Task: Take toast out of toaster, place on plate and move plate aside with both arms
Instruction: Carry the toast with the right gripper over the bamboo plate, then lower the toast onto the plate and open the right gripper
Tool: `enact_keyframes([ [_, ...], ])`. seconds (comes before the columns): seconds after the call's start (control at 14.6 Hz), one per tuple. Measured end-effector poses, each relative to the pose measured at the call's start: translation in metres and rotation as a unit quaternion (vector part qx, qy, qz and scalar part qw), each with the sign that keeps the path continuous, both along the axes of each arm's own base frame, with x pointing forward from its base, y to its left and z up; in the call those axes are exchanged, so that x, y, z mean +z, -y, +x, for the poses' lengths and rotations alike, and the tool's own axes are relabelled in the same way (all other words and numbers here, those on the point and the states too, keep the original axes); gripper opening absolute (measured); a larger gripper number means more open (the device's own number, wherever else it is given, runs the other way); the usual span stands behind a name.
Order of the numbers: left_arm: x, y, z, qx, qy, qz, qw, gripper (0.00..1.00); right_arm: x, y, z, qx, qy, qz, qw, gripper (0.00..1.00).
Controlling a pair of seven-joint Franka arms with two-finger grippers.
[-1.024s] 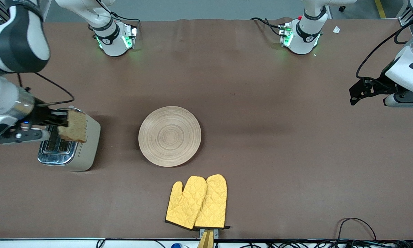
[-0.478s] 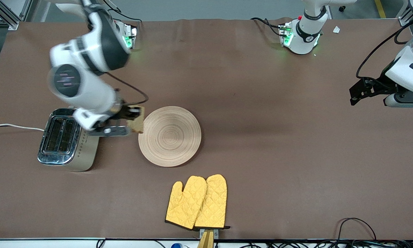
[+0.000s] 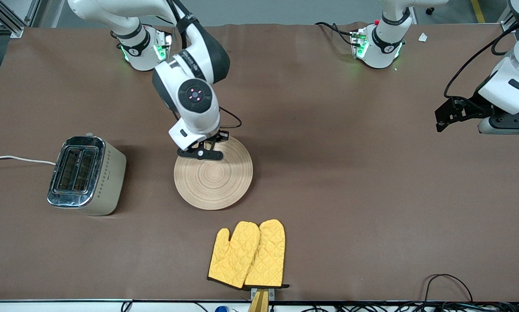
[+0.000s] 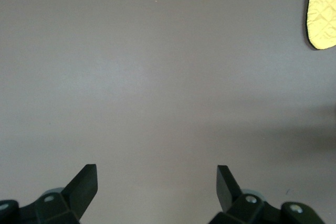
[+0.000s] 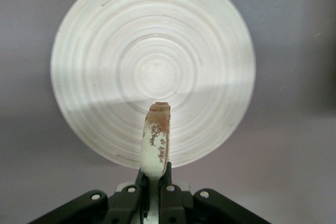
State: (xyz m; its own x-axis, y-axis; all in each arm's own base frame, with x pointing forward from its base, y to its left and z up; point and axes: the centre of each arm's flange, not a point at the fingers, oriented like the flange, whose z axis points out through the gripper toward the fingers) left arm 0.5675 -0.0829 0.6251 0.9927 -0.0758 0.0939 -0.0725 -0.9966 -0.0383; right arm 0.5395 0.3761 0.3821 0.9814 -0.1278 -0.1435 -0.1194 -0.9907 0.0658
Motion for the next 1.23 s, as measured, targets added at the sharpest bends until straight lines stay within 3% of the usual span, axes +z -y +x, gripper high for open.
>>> enact_keyframes([
  [0.2, 0.0, 0.0, 0.0, 0.0, 0.0, 0.0, 1.0, 1.0, 0.005, 0.007, 0.017, -0.06, -0.006, 0.082, 0.995, 0.11],
  [0.48, -0.001, -0.001, 0.001, 0.001, -0.001, 0.0, 1.0, 1.0, -0.014, 0.014, 0.024, -0.116, -0.019, 0.147, 0.982, 0.11],
  [0.75, -0.001, 0.0, 0.001, 0.0, -0.001, 0.0, 1.0, 1.0, -0.039, 0.03, 0.028, -0.104, -0.025, 0.212, 0.971, 0.11],
  [0.96, -0.001, 0.0, 0.001, 0.0, -0.001, 0.0, 1.0, 1.0, -0.064, 0.052, 0.026, -0.074, -0.028, 0.223, 0.972, 0.11],
  [1.23, -0.001, 0.001, 0.0, -0.001, -0.001, 0.0, 1.0, 1.0, -0.076, 0.074, 0.032, -0.031, -0.01, 0.229, 0.973, 0.11],
])
